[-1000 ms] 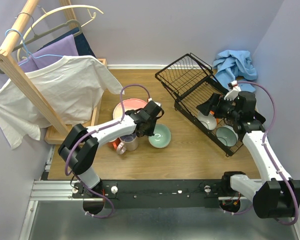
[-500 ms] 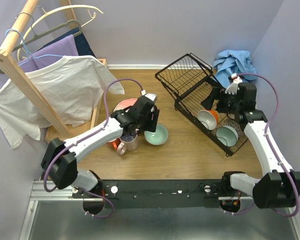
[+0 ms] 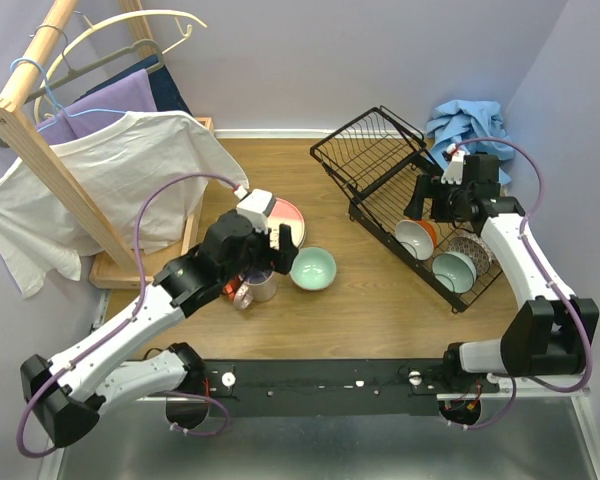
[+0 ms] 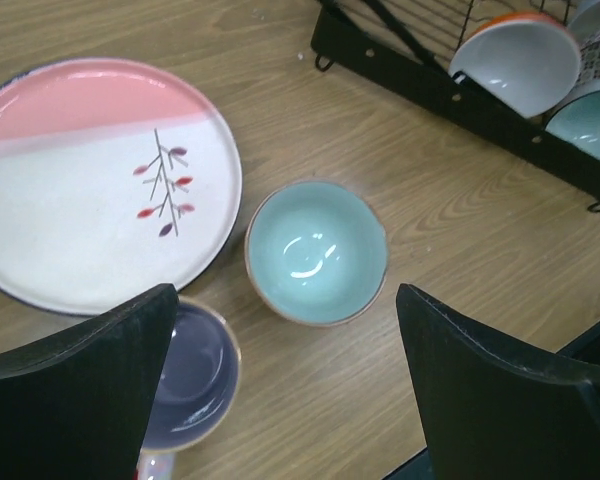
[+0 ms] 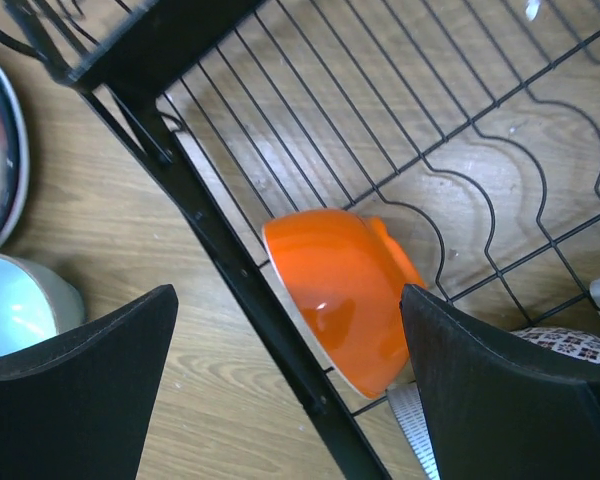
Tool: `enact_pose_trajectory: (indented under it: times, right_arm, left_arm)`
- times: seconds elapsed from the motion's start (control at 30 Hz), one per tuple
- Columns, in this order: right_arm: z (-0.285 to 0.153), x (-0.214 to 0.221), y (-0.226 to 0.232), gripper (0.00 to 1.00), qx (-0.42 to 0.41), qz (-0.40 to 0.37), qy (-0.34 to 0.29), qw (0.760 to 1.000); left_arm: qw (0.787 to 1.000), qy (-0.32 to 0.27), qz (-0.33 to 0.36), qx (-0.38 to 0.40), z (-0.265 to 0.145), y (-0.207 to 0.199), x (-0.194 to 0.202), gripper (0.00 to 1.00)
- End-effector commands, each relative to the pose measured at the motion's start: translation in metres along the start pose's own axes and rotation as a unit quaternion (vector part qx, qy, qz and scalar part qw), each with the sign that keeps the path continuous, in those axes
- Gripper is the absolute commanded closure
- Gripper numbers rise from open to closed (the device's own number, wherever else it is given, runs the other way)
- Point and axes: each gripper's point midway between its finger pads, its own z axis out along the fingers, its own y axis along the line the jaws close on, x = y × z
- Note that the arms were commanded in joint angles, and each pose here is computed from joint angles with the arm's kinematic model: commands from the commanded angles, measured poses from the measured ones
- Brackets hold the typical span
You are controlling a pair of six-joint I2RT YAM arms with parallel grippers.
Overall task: Unload the mixed dishes from the dish rack
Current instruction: Place the bowl at the center of the board, then pick up the bowl from the dish rack.
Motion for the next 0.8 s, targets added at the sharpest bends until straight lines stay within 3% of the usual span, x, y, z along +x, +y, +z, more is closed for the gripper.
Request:
enact_pose_trajectory:
  times: [0.0, 0.07, 0.23, 0.4, 0.77]
  right_arm:
    - [0.011, 0.015, -0.004, 0.0, -0.019, -0.011, 0.043, 0.999]
    - [0.013, 0.014, -0.014, 0.0, -0.021, -0.003, 0.043, 0.999]
    - [0.026, 0.022, -0.019, 0.0, -0.064, 0.009, 0.07, 0.995]
    - [0.031, 0.028, -0.021, 0.0, -0.103, 0.016, 0.086, 0.991]
    - [0.036, 0.037, -0.017, 0.0, -0.214, 0.032, 0.095, 0.972]
  left_arm:
    - [1.0, -0.025, 0.014, -0.012, -0.011, 0.019, 0.019, 0.01]
    - [0.998, -0.055, 0.01, -0.011, -0.022, 0.025, 0.016, 0.01]
    - [0.997, -0.07, 0.012, -0.031, -0.025, 0.046, 0.046, 0.01]
    - [0.994, -0.099, 0.026, -0.038, -0.029, 0.048, 0.032, 0.01]
    - [0.993, -0.106, 0.028, -0.047, -0.031, 0.052, 0.029, 0.01]
